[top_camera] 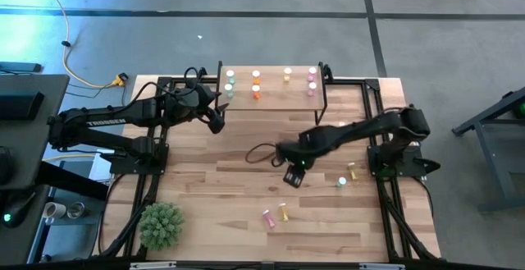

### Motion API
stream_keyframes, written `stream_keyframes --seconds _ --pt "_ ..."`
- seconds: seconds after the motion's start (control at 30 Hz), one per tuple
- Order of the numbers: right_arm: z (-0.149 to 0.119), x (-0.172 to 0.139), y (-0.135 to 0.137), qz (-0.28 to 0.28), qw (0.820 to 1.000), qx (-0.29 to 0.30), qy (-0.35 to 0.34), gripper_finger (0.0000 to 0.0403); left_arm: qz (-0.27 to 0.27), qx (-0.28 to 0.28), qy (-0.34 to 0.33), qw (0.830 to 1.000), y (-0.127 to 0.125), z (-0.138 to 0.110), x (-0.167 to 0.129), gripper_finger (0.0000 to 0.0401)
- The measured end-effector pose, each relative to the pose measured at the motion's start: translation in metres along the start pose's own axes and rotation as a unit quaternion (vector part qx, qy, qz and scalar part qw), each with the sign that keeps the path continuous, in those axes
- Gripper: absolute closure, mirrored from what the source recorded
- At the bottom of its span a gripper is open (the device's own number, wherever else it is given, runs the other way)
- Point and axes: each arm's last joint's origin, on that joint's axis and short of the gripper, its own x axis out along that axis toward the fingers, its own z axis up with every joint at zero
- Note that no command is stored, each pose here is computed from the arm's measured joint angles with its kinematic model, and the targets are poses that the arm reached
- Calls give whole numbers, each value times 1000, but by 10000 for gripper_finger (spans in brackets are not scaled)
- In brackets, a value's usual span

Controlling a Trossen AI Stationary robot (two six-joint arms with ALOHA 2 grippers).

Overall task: Pick and place medicine bottles onto shelf by color
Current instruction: Put the top yellow pill bottle on the shelf aligned with the other yellow pill bottle

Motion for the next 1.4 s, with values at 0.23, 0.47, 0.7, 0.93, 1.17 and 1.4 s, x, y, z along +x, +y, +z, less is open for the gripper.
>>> stream_keyframes --seconds 0.23,0.47,0.7,0.93,1.17,1.4 --pt "-36 -1 30 -74 996 38 -44 252 -29 0 3 1000 -2 0 0 199" --pt "-65 -3 41 -128 987 77 -54 252 -45 0 4 999 -3 0 0 199" --pt "-92 -9 36 -221 967 117 -38 252 -45 0 4 999 -3 0 0 199" --pt "-109 -17 27 -304 942 138 -15 252 -45 9 4 999 -3 0 0 199" --pt "-110 -27 19 -296 945 130 -48 252 -46 10 4 999 -3 0 0 199" --pt "-139 -32 -28 -283 937 199 -47 252 -45 10 5 999 -3 -1 0 199"
